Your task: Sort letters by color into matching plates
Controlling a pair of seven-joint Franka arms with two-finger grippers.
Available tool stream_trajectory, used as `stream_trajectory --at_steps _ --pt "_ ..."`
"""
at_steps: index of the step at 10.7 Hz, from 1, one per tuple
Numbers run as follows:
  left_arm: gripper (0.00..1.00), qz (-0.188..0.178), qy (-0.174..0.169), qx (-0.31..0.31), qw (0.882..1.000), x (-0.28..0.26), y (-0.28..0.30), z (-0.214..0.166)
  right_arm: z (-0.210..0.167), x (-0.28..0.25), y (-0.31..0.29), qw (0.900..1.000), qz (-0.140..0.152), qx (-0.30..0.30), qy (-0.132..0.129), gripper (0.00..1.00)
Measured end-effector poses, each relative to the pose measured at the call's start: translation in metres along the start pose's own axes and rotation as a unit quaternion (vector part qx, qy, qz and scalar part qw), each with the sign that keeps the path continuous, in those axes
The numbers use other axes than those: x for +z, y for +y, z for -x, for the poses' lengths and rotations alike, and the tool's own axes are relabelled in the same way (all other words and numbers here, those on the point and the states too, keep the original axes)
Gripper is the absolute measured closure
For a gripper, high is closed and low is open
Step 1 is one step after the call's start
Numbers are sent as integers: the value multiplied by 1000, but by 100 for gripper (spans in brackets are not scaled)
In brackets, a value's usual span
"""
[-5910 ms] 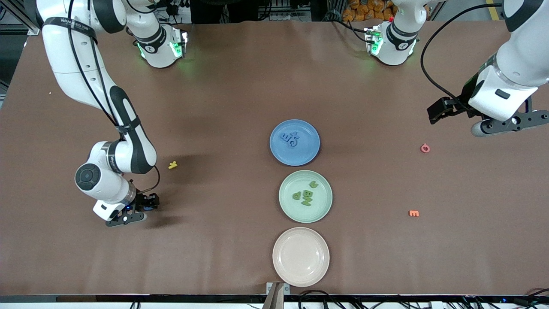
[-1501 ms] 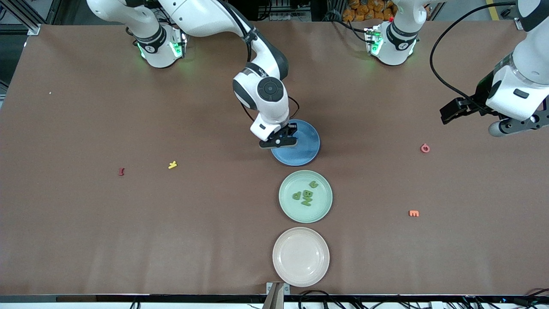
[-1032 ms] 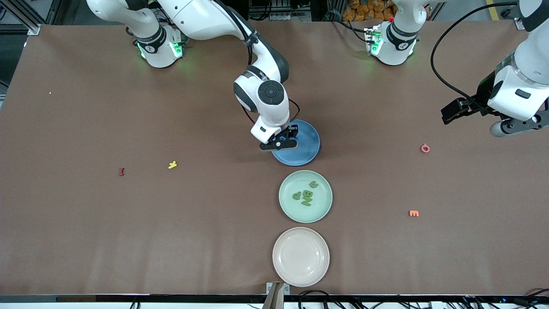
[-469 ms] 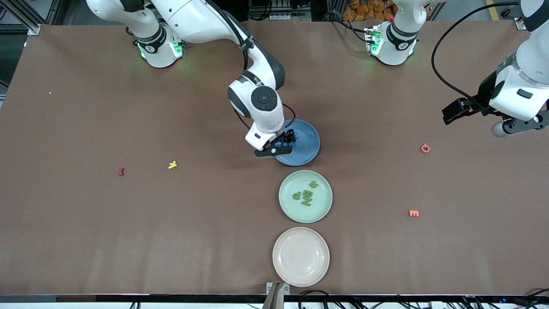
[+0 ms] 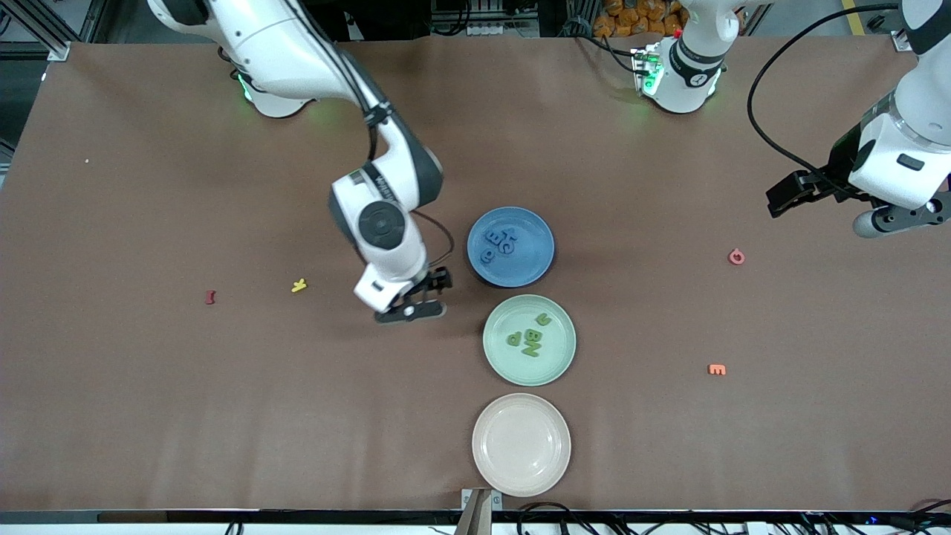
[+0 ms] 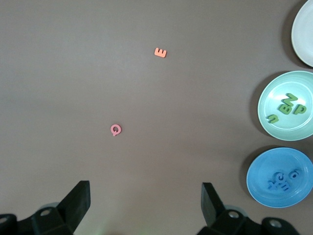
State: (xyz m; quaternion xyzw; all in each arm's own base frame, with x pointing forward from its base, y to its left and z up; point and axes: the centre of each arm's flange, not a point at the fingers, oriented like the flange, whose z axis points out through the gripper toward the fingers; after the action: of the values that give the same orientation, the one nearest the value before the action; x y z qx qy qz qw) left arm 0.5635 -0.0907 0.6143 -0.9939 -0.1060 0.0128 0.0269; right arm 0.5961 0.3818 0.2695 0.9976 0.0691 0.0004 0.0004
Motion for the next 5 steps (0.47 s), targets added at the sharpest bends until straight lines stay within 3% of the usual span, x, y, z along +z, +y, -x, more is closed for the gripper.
stream_trajectory --at_steps 5 --pt "0 15 22 41 999 -3 -2 -8 -54 -48 183 1000 13 28 -3 0"
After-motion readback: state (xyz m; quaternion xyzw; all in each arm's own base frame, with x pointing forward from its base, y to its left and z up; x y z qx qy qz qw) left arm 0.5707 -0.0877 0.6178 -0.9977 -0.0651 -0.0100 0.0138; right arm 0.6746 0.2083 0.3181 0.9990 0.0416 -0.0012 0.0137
